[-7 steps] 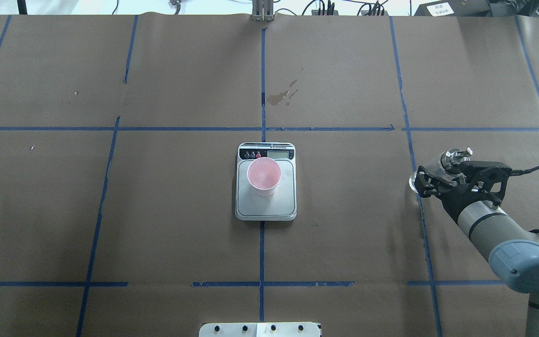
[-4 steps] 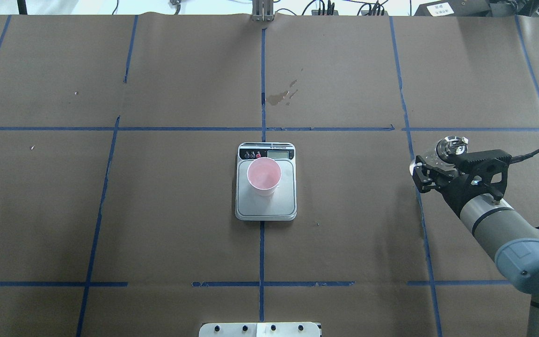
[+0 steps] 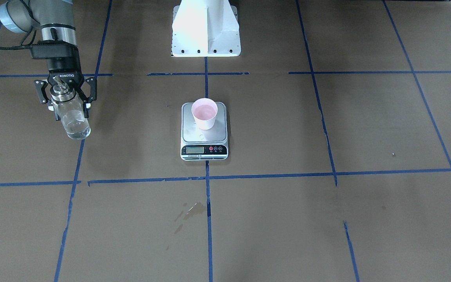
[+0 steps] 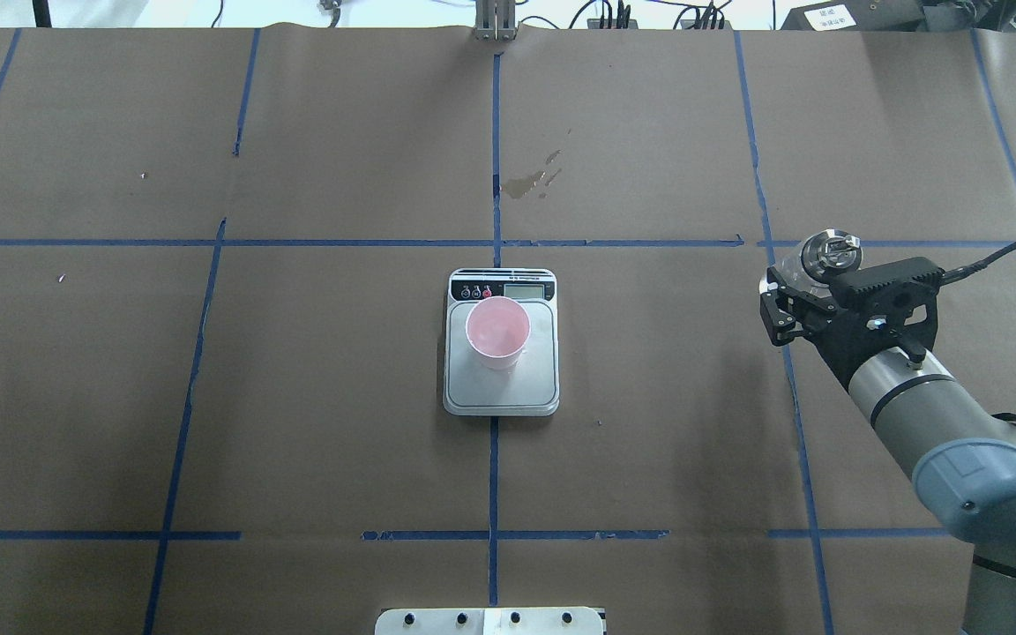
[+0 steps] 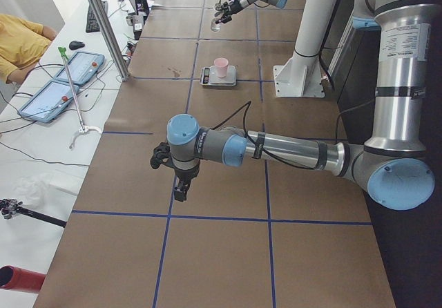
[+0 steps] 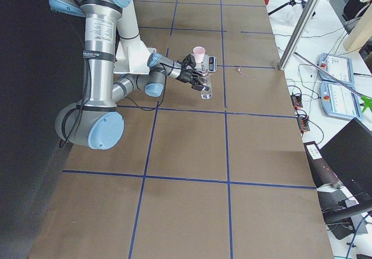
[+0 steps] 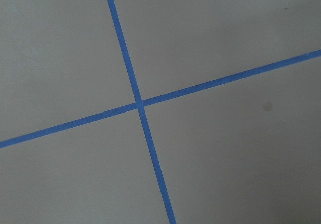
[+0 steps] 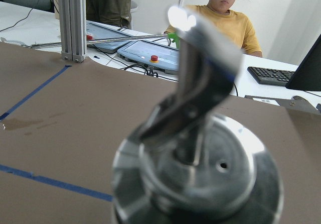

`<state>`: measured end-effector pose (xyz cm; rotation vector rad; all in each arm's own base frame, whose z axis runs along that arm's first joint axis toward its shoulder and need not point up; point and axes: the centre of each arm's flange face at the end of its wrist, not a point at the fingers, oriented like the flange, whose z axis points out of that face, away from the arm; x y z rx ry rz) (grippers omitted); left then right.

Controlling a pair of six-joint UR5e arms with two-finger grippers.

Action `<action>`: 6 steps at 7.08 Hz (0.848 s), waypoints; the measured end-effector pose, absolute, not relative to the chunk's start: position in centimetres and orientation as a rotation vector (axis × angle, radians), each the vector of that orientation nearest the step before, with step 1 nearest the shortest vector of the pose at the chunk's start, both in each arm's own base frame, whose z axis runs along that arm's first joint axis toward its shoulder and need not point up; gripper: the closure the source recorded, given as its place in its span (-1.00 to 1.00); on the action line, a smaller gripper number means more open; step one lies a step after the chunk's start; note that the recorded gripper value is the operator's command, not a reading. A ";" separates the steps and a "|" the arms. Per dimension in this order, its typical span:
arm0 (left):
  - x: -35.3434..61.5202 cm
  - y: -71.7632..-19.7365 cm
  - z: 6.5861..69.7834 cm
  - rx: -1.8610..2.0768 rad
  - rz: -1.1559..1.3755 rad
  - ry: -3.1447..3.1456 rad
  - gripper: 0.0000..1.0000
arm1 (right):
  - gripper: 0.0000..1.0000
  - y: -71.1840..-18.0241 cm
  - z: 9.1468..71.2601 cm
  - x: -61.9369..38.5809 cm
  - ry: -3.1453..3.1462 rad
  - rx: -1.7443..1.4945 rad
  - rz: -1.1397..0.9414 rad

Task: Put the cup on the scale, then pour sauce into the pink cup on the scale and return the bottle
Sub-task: 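Lift the sauce bottle and carry it toward the pink cup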

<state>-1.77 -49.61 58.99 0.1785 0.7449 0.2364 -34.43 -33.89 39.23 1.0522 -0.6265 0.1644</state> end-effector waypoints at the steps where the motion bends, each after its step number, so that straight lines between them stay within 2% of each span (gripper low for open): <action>1: -1.8 -49.6 59.1 0.176 0.235 0.745 -1.00 | 1.00 -34.2 38.3 -35.2 -0.619 1.061 0.150; 6: -1.8 -49.5 59.1 0.175 0.235 0.745 -1.00 | 1.00 -35.0 35.4 -37.3 -0.566 1.080 0.091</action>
